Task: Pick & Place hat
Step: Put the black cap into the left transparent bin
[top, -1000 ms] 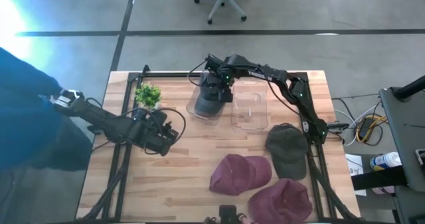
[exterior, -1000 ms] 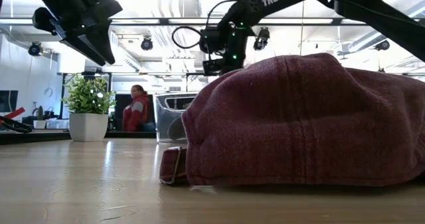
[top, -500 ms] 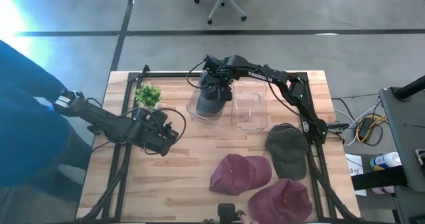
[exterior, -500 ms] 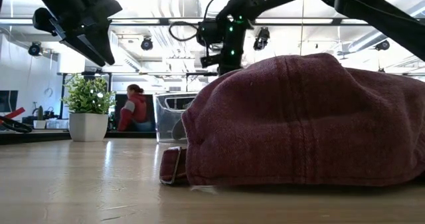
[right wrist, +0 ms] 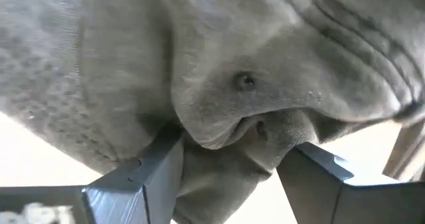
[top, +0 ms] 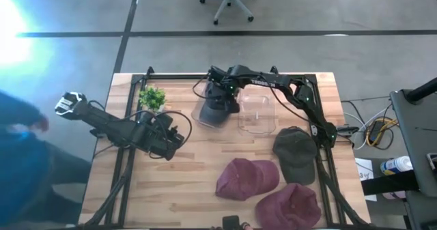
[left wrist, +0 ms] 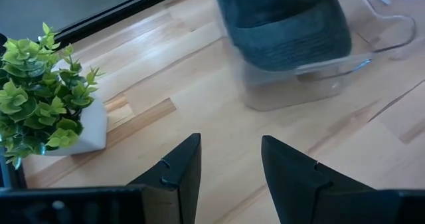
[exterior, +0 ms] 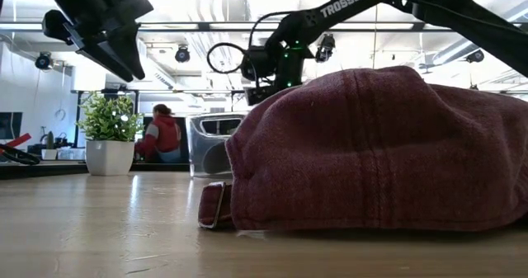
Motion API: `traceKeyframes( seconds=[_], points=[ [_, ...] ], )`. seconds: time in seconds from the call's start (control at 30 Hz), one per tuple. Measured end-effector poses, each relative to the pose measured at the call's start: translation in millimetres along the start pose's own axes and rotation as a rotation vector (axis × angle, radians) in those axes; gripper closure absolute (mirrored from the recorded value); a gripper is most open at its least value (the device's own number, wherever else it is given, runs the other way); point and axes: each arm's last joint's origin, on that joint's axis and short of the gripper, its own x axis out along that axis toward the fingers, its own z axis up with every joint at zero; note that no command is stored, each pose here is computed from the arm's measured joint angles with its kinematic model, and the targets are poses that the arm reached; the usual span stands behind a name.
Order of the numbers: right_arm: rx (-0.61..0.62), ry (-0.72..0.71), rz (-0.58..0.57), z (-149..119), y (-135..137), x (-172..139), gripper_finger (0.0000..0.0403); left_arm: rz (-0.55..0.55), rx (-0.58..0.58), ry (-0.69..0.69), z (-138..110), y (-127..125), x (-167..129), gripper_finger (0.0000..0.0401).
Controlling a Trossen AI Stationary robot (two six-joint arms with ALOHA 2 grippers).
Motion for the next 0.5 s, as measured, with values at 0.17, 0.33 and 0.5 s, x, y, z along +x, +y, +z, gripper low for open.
traceKeyframes(
  seconds=[0.17,0.33,0.5],
  points=[
    [0.064,0.067,0.006,-7,2,-4,0.0179,-0.005,-0.004,-0.001,0,-1,0,0.0250],
    [0.117,0.017,0.064,-8,8,-28,0.0168,-0.006,-0.006,-0.003,0,-1,0,0.0250],
    [0.107,0.029,-0.051,-9,9,-47,0.0140,-0.013,-0.012,-0.006,1,-2,0,0.0250]
  ],
)
